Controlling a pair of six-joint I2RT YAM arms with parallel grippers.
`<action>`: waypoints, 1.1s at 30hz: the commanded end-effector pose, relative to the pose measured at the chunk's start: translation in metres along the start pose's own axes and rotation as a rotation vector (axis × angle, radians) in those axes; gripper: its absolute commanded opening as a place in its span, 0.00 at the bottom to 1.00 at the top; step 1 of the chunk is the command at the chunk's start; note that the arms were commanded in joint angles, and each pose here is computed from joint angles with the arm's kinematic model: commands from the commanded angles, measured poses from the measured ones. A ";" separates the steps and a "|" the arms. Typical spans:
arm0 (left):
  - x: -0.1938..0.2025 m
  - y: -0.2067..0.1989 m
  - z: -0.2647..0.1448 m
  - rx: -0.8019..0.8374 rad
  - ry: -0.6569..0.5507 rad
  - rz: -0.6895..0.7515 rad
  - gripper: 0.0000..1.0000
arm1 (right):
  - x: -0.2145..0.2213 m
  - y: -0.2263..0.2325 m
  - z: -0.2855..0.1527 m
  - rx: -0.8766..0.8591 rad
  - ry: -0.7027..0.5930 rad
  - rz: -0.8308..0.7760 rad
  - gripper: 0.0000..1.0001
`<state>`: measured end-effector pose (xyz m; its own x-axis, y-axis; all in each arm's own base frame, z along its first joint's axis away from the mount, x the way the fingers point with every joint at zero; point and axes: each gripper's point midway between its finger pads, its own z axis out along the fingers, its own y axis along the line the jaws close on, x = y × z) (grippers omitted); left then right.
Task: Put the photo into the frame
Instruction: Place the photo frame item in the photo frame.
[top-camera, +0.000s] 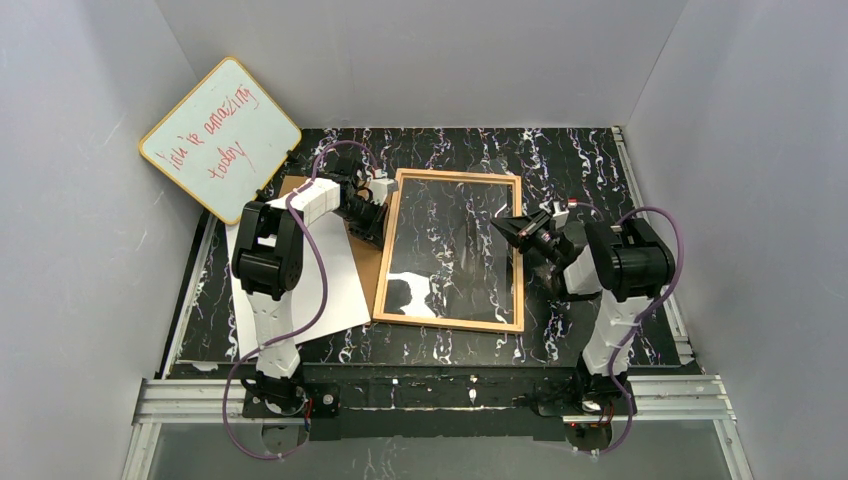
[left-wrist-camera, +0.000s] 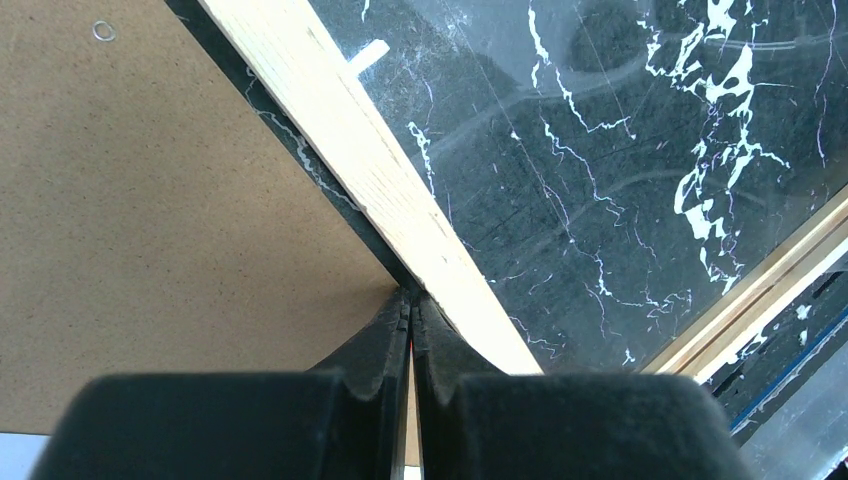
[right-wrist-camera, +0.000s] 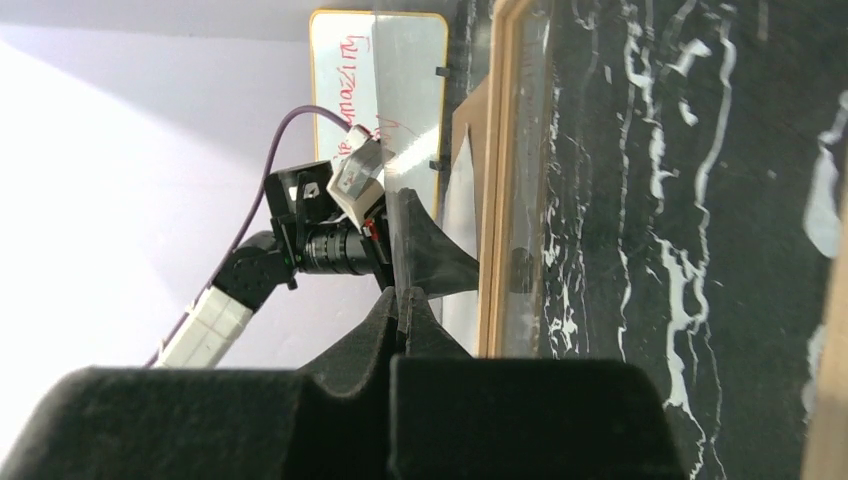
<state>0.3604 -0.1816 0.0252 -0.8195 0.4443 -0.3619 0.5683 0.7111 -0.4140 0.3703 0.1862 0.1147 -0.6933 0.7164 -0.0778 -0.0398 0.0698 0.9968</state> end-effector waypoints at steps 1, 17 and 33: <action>0.021 -0.009 0.010 0.033 0.068 0.001 0.00 | 0.009 0.069 0.003 -0.278 0.026 -0.117 0.01; 0.021 -0.012 0.006 0.036 0.063 0.009 0.00 | 0.018 0.120 0.008 -0.362 0.046 -0.166 0.01; 0.023 -0.012 0.005 0.036 0.066 0.016 0.00 | 0.021 0.098 0.011 -0.294 0.057 -0.161 0.01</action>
<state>0.3598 -0.1816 0.0238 -0.8068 0.4590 -0.3720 0.5864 0.6987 -0.4097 0.3721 0.2134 0.1788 -0.7209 0.6844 -0.1085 -0.1687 -0.0214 0.9854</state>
